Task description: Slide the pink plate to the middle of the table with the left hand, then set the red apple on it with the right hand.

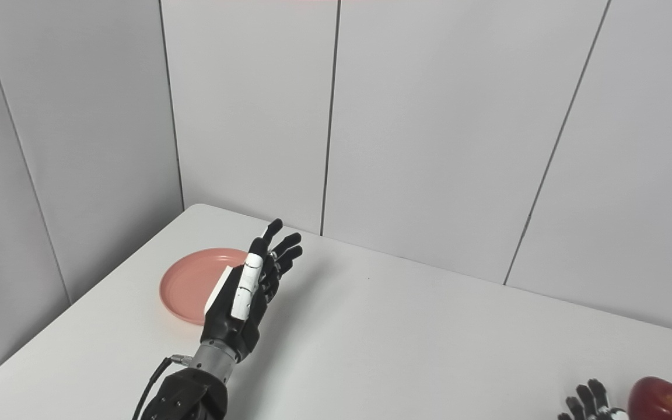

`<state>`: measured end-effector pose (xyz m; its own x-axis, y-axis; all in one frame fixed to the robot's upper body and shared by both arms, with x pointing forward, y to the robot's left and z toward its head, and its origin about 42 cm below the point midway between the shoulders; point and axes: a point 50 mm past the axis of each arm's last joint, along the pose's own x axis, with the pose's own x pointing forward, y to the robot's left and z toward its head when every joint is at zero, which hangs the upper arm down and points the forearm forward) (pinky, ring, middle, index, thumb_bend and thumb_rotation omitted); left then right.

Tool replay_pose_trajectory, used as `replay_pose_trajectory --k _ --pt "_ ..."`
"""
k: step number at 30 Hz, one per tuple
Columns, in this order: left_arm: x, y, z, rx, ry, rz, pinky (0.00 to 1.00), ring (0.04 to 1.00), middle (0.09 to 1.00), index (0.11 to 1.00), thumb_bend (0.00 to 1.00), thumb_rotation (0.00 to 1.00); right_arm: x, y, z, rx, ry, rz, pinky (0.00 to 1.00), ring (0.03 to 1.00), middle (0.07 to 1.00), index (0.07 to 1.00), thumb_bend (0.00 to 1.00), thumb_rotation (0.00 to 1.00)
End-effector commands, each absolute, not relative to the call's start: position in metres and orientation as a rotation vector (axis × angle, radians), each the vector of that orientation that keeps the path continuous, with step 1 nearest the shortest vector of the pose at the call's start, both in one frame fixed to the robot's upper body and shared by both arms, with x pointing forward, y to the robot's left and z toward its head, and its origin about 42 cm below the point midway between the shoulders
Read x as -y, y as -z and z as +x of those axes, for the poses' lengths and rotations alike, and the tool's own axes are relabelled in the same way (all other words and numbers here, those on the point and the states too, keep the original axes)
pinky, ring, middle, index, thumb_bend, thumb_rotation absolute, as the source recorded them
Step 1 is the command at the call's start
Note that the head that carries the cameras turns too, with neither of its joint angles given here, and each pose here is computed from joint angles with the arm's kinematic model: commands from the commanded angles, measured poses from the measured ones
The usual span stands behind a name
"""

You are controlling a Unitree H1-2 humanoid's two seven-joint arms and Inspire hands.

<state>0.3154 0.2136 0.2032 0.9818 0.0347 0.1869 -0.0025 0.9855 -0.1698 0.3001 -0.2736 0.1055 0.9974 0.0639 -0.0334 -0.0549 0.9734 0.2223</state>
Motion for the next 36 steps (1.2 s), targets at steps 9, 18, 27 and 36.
replay_pose_trajectory --k 9,18,27,36 --pt "-0.262 -0.239 0.348 0.33 -0.101 -0.023 0.87 0.842 0.87 0.893 0.89 1.0 0.27 -0.084 0.292 -0.146 -0.051 0.235 1.0 1.0 1.0 0.998 0.84 1.0" --pt "-0.31 -0.254 0.371 0.366 -0.137 0.035 0.81 0.809 0.847 0.904 0.9 1.0 0.27 -0.084 0.292 -0.145 -0.051 0.234 1.0 1.0 1.0 1.0 0.83 1.0" --pt "-0.361 -0.256 0.389 0.42 -0.176 0.202 0.75 0.796 0.816 0.832 0.92 1.0 0.27 -0.083 0.292 -0.148 -0.05 0.239 1.0 1.0 1.0 1.0 0.83 1.0" --pt "-0.398 -0.251 0.403 0.384 -0.233 0.136 0.75 0.797 0.82 0.809 0.92 0.95 0.271 -0.082 0.292 -0.148 -0.051 0.235 1.0 1.0 1.0 1.0 0.81 1.0"
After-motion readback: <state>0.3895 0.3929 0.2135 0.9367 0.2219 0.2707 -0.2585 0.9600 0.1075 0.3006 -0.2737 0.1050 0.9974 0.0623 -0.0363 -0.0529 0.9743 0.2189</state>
